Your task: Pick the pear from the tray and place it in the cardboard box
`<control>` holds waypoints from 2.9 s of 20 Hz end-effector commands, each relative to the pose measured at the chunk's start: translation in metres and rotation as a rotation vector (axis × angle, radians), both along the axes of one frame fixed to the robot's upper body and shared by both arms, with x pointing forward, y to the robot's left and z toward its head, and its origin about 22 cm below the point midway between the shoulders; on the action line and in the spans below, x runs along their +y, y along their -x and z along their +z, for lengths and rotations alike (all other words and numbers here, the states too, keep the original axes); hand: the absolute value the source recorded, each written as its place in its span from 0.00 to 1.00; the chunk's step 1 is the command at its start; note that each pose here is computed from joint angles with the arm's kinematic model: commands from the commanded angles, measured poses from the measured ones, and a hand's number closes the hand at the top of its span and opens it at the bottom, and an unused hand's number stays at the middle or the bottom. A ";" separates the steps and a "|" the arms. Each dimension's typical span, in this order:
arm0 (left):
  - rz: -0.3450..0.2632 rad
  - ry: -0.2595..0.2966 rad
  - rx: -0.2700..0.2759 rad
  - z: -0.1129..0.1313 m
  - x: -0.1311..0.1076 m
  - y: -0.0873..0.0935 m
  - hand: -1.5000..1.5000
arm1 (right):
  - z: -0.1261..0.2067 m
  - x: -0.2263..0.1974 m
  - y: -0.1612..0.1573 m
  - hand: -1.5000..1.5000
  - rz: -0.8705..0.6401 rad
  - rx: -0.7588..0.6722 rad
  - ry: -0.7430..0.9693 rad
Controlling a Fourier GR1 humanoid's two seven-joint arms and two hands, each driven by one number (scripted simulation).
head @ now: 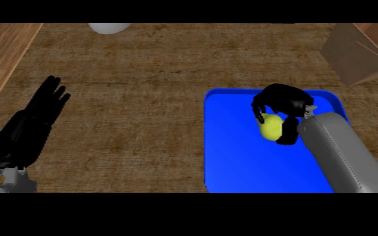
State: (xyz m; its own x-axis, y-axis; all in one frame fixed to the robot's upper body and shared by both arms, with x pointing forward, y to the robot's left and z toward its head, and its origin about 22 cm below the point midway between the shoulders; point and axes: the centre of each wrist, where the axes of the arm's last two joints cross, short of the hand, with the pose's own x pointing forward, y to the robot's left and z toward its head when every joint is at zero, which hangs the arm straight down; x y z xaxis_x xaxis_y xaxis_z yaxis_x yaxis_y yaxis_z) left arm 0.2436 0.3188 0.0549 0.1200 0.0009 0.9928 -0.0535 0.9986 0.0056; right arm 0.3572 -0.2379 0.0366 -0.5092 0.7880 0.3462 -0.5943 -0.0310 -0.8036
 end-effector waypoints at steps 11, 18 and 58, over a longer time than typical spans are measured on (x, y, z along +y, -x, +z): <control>-0.042 0.000 -0.010 -0.001 -0.008 -0.004 0.50 | 0.052 -0.003 -0.076 1.00 -0.961 -0.242 0.156; -0.013 -0.001 0.006 0.000 -0.002 -0.008 0.50 | 0.105 0.035 -0.097 1.00 -0.908 -0.446 0.094; -0.053 -0.003 -0.015 -0.002 -0.014 -0.004 0.50 | 0.144 -0.154 -0.079 1.00 -1.301 -0.792 0.049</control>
